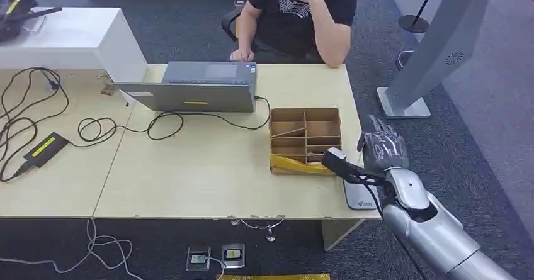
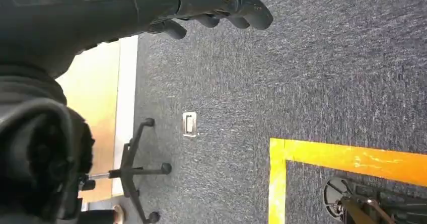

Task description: Pass the card to the sensor for recognition and then transmit it.

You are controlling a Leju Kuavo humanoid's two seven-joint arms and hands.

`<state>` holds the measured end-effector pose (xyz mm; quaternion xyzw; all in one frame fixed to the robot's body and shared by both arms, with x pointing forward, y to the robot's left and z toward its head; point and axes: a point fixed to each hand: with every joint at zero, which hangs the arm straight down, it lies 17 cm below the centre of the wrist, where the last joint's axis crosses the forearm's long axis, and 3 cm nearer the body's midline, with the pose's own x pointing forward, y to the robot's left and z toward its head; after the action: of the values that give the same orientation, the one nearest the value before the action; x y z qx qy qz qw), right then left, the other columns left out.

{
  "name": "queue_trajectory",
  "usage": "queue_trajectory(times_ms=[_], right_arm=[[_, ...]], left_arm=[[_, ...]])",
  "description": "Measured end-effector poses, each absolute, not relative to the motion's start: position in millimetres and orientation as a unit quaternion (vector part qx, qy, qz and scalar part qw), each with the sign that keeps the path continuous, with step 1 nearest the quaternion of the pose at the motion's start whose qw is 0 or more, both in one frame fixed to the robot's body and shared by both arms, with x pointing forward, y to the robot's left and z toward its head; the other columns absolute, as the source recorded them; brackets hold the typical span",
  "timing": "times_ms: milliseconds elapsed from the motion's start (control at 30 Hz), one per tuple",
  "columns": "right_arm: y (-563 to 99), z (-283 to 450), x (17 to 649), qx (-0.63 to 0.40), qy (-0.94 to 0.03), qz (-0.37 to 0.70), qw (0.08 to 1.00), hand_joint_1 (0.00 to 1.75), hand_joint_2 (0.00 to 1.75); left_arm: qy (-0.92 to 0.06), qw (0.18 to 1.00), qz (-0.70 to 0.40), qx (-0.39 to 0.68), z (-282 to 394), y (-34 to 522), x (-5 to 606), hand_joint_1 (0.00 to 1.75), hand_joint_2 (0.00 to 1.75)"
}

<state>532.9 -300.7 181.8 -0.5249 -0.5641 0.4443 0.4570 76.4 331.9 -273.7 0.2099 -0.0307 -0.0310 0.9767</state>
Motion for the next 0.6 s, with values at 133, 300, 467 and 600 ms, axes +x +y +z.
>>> queue_trajectory(times_ms=[133, 300, 467, 600], right_arm=[[-303.1, 165.0, 525.7, -0.518, -0.561, 0.444, 0.469, 1.75, 1.75], [-305.1, 151.6, 521.5, -0.511, -0.557, 0.444, 0.482, 1.75, 1.75], [-309.7, 136.4, 514.1, -0.498, -0.557, 0.431, 0.506, 1.75, 1.75], [-314.1, 124.8, 507.2, -0.491, -0.556, 0.422, 0.521, 1.75, 1.75]], left_arm=[[-0.028, 0.977, -0.030, 0.211, -273.6, 332.4, 75.5, 0.00, 0.00], [-0.024, 0.976, -0.029, 0.212, -273.6, 333.0, 74.2, 0.00, 0.00], [-0.023, 0.976, -0.031, 0.214, -273.3, 333.8, 73.8, 0.00, 0.00], [-0.023, 0.975, -0.031, 0.217, -273.1, 334.8, 73.9, 0.00, 0.00]])
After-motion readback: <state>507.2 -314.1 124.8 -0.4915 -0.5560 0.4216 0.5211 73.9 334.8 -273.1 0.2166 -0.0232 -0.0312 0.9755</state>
